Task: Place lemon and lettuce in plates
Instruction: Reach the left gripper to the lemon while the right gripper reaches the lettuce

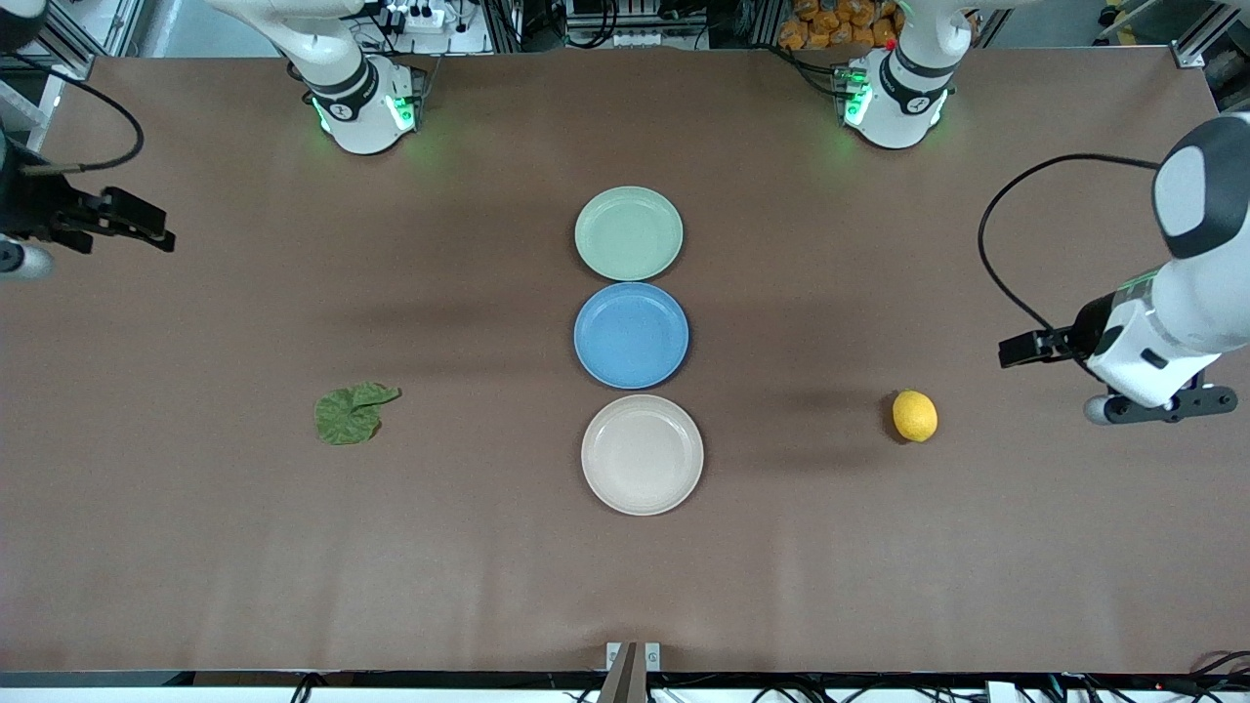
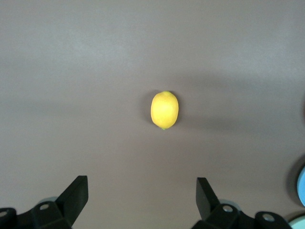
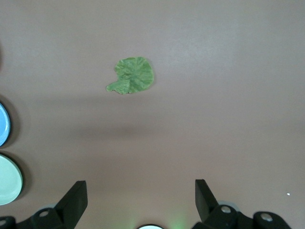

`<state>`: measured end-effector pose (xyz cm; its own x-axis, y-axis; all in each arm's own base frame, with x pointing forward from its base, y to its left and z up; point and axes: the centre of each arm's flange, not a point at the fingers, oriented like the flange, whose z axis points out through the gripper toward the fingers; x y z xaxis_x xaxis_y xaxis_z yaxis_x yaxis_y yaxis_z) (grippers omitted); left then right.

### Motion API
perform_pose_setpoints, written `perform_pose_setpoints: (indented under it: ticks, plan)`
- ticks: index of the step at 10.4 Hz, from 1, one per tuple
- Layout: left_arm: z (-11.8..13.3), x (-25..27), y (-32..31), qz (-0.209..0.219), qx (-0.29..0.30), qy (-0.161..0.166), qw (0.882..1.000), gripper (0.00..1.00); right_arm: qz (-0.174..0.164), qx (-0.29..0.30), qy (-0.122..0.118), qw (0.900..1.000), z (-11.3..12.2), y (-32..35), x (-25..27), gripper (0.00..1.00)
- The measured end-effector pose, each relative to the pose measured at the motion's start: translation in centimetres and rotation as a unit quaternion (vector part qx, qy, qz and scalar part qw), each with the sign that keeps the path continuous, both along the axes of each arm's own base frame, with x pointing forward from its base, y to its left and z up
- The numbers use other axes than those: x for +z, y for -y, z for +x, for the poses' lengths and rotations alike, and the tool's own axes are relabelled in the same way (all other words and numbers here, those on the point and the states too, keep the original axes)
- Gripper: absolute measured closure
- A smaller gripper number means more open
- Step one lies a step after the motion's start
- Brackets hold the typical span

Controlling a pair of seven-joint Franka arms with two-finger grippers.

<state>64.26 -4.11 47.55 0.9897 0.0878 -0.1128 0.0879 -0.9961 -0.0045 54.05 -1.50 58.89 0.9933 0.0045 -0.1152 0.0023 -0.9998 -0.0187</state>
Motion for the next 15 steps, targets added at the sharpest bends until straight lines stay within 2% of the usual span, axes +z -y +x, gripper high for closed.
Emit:
perform_pose_setpoints:
  ticks: [4, 7, 10, 13, 15]
  plan:
    - [1.7, -5.7, 0.3, -0.002, -0.001, 0.006, 1.0, 0.0, 0.002, 0.036, -0.026, 0.999, 1.7, -3.1, -6.0, 0.0]
    - [1.4, -9.9, 0.4, -0.003, -0.002, 0.012, 1.0, 0.0, 0.006, 0.091, -0.044, 0.995, 3.5, -6.3, -10.9, 0.0]
    - [1.1, -13.1, 0.7, -0.004, -0.004, 0.021, 1.0, 0.0, 0.013, 0.132, -0.028, 0.991, 4.0, -5.6, -15.0, 0.0]
    - [0.5, -16.0, 1.3, -0.004, -0.009, 0.023, 1.0, 0.0, 0.011, 0.138, 0.004, 0.99, 3.3, -5.7, -20.3, 0.0]
    - [0.1, -17.5, 1.3, -0.005, -0.009, 0.028, 1.0, 0.0, 0.011, 0.142, 0.009, 0.99, 3.0, -5.7, -22.5, 0.0]
